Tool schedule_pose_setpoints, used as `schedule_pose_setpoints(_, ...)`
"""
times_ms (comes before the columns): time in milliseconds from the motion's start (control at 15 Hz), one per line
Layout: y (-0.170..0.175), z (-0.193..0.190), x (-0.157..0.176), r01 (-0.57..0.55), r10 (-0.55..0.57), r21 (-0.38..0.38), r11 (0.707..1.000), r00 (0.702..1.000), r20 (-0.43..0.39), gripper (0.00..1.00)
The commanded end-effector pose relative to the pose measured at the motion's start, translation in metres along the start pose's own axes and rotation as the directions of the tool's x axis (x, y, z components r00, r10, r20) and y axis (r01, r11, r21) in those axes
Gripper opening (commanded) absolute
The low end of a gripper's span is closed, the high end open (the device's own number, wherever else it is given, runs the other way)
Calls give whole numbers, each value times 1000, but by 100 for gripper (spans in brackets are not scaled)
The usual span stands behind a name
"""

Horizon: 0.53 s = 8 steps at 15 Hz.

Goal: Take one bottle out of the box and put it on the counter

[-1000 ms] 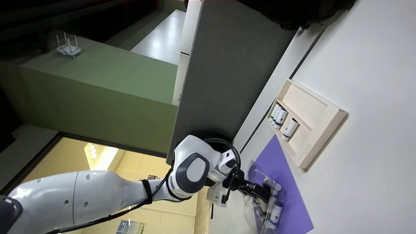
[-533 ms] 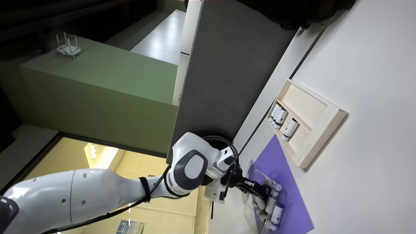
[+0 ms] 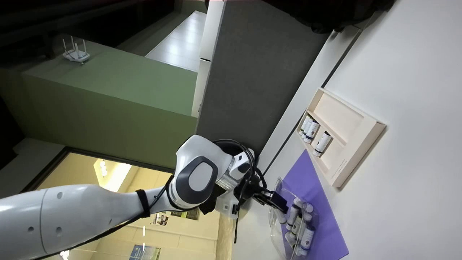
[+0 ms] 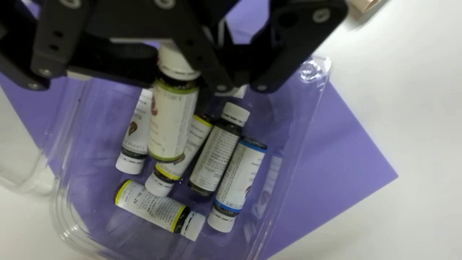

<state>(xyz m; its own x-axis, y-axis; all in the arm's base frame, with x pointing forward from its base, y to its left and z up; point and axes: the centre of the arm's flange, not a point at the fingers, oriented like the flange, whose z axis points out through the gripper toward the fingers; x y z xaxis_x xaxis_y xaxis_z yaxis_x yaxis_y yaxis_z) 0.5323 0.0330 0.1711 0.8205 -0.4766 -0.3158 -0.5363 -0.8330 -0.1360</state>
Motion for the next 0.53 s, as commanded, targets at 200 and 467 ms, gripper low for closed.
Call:
schedule_pose_setpoints(200, 49, -70, 1, -99, 106, 50, 994, 980, -169, 8)
schedule_pose_setpoints(467, 87, -103, 31, -191, 196, 50, 980, 913, -358, 8)
